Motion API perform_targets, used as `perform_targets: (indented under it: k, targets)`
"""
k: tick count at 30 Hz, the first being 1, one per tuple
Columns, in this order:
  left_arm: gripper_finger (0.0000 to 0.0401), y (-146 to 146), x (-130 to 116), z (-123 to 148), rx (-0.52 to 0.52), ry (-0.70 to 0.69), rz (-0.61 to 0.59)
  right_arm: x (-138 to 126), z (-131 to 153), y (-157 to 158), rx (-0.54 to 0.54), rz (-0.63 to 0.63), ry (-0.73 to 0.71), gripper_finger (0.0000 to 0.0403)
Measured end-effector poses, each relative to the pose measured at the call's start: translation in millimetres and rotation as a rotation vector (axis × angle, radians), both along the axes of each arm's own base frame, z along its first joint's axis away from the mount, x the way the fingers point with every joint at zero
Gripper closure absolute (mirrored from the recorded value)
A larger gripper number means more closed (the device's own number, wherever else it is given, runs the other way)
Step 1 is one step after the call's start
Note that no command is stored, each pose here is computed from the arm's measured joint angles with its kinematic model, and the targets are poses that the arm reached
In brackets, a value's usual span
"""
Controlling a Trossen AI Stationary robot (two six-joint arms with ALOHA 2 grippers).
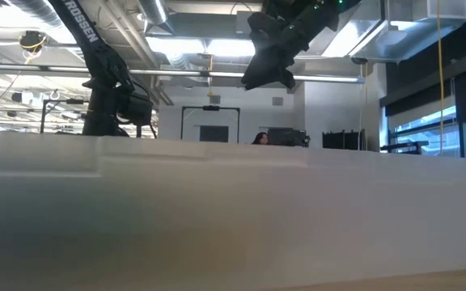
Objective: Pack school essentials
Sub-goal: Put the yellow scissors into the pink supply box
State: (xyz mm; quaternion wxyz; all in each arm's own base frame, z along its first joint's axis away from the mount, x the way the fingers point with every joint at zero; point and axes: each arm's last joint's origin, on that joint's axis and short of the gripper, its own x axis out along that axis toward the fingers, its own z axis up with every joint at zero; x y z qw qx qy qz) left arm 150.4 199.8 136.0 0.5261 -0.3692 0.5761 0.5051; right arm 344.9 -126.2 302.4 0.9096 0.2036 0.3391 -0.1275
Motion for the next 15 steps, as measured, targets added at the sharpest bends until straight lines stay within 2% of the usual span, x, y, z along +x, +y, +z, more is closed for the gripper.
perform_targets:
  k: [8, 15]
  targets:
    - [0.0389, -0.7, 0.6, 0.1, -0.016, -0.014, -0.013, -2.9, 3.3, -0.2, -0.002, -0.002, -0.004, 0.0304]
    - [0.0391, -8.2, 1.3, 8.3, -0.047, -0.050, -0.049, -22.3, 22.4, 5.7, -0.025, 0.015, 0.000, 0.0304]
